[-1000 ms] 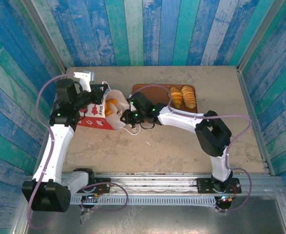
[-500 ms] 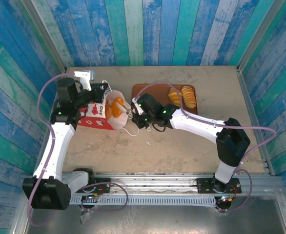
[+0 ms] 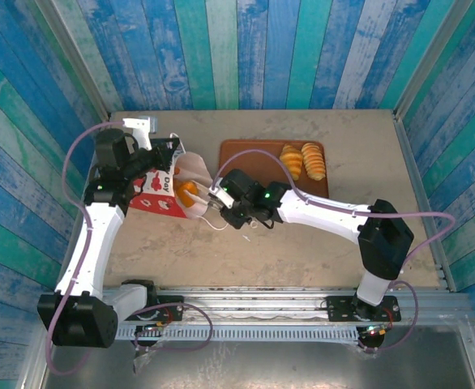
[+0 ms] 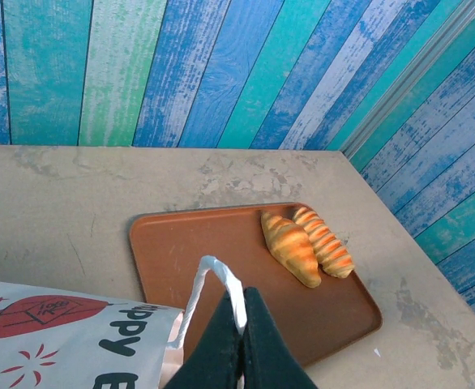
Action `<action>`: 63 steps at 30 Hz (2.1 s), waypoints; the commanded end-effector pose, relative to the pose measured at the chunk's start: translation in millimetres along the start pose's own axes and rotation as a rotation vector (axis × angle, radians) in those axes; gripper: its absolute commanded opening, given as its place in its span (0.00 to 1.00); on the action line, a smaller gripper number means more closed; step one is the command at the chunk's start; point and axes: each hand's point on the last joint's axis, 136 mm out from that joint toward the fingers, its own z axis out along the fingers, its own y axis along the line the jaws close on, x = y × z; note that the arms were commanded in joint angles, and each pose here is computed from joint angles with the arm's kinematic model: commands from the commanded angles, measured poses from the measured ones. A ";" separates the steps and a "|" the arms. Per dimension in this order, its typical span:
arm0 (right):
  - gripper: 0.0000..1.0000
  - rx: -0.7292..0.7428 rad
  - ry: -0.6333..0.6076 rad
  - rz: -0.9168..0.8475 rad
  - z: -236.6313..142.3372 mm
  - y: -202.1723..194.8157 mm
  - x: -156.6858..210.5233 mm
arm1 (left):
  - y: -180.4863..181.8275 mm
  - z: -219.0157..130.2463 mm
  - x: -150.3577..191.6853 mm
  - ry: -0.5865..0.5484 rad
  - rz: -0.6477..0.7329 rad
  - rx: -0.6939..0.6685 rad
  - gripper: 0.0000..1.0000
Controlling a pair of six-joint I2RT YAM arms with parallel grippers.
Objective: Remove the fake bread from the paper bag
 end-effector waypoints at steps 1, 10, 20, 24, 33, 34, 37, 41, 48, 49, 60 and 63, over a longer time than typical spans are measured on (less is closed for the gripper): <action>0.37 0.005 -0.054 -0.018 -23.5 1.6 -13.2 | -4.9 0.3 -15.0 -0.041 0.016 0.021 0.00; 0.38 0.100 -0.226 -0.049 -93.7 -15.6 -21.1 | -1.1 4.0 -13.8 -0.037 -0.010 0.016 0.00; 0.38 0.424 -0.240 0.010 -138.8 -73.2 22.8 | 4.3 7.9 -14.1 -0.037 -0.036 0.000 0.00; 0.39 0.547 -0.179 0.041 -137.7 -100.6 39.9 | 3.6 7.6 -14.8 -0.040 -0.036 0.002 0.00; 0.39 0.667 -0.002 -0.003 -108.2 -132.7 51.0 | 0.7 2.0 -14.0 -0.045 -0.025 -0.001 0.00; 0.39 0.678 0.014 -0.016 -103.9 -135.0 50.7 | 0.6 1.4 -14.3 -0.046 -0.023 -0.003 0.00; 0.39 0.684 0.051 -0.056 -91.6 -137.4 49.7 | 0.0 0.9 -15.1 -0.049 -0.023 -0.002 0.00; 0.39 0.645 0.088 -0.105 -70.1 -132.0 54.9 | 0.1 1.6 -14.6 -0.048 -0.025 0.001 0.00; 0.43 0.482 0.158 -0.131 -47.5 -106.7 72.0 | 0.4 2.7 -14.9 -0.046 -0.024 0.002 0.00; 0.44 0.459 0.162 -0.129 -46.6 -102.9 74.6 | 0.3 2.7 -14.7 -0.045 -0.024 0.003 0.00; 0.46 0.424 0.249 -0.100 -50.5 -96.3 103.0 | -0.5 3.6 -14.4 -0.044 -0.022 0.012 0.00; 0.46 0.434 0.256 -0.076 -56.3 -97.5 108.3 | -0.8 3.4 -13.7 -0.042 -0.022 0.013 0.00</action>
